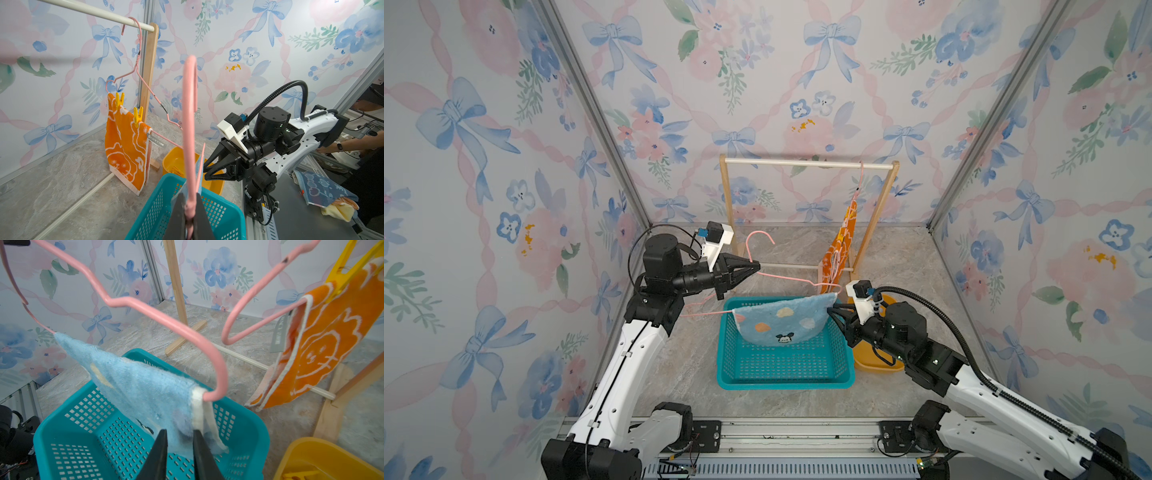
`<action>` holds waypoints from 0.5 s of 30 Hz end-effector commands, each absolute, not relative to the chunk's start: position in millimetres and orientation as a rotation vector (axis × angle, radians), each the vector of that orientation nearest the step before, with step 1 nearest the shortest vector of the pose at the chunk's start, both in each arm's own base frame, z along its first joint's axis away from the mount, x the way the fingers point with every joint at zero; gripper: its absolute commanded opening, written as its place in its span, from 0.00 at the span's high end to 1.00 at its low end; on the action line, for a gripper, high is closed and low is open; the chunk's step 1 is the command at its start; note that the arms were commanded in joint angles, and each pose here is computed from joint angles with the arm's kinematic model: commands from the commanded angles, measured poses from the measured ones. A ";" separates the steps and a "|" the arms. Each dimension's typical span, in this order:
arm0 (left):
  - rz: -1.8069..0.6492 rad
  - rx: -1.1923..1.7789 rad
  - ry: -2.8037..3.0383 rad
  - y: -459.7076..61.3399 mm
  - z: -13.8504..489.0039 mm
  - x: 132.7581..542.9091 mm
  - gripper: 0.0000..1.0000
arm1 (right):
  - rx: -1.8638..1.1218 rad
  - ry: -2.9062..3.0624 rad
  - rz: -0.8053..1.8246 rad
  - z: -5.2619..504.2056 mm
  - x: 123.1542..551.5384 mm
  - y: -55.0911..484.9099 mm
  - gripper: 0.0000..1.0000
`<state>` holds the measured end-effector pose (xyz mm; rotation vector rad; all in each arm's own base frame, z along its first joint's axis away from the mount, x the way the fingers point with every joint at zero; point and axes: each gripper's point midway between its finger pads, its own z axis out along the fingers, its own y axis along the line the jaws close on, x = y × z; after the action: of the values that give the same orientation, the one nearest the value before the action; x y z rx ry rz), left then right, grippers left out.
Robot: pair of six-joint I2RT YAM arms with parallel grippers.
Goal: Remove the clothespins securing towels to the hanger
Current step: Remove the towel from the hanger.
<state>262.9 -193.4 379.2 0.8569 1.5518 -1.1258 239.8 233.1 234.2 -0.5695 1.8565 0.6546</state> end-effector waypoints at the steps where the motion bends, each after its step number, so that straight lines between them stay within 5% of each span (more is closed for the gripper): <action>1: -1.105 0.877 1.506 -193.6 391.2 256.9 1.00 | -0.569 1.777 0.686 262.8 242.4 242.5 0.78; 15: -1.108 0.877 1.508 -193.8 390.7 257.8 1.00 | -0.532 1.804 0.605 265.6 250.4 232.6 0.82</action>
<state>262.9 -193.4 379.2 0.8569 1.5518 -1.1258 248.3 232.6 251.3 -0.5431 1.8304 0.6238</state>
